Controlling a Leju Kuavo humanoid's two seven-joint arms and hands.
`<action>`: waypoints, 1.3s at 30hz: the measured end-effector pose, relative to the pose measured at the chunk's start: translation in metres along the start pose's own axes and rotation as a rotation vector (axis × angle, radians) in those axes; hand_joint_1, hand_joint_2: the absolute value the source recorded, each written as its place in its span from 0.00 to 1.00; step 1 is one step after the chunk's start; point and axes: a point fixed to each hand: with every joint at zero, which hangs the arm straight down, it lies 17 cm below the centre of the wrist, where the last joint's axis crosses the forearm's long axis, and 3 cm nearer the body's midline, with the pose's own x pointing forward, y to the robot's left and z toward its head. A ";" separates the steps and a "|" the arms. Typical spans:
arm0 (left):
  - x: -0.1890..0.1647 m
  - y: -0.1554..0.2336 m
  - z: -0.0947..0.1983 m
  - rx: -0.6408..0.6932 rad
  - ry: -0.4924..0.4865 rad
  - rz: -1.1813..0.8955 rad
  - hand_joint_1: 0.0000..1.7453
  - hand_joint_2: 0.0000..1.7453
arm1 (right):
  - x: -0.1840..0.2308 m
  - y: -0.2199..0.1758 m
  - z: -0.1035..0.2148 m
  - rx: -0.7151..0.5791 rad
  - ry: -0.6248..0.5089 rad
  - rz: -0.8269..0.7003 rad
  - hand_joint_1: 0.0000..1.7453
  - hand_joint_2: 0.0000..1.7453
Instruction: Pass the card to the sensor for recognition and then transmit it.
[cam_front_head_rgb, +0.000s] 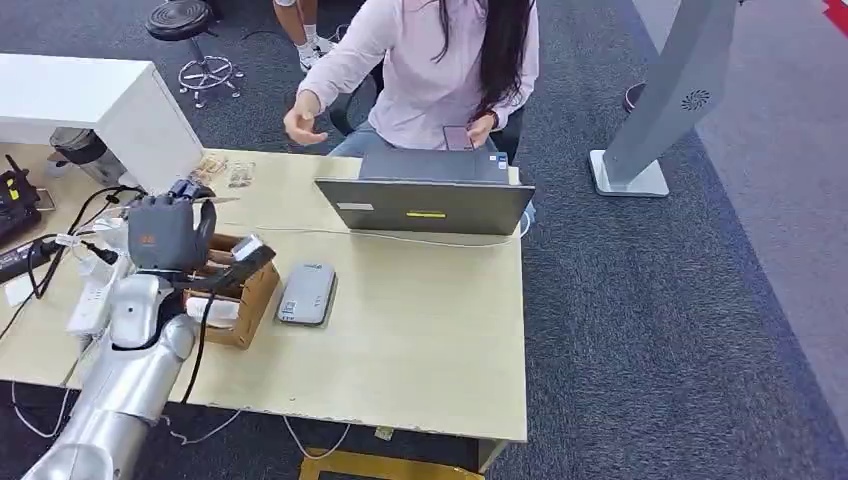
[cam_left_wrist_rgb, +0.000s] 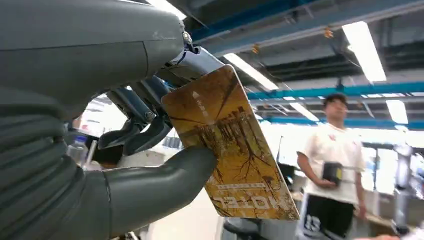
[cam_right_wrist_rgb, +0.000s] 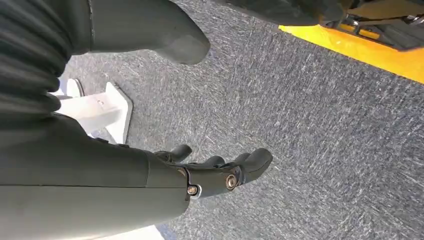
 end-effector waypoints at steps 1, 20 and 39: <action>0.007 -0.003 0.003 -0.014 -0.012 0.004 1.00 1.00 | 0.000 0.000 0.000 0.000 -0.001 0.000 0.00 1.00; 0.069 -0.061 0.025 -0.278 -0.110 -0.035 1.00 1.00 | 0.004 0.006 0.001 0.024 -0.021 -0.004 0.00 1.00; 0.095 -0.101 0.028 -0.468 -0.094 -0.034 1.00 1.00 | 0.003 0.007 0.002 0.030 -0.014 -0.020 0.00 1.00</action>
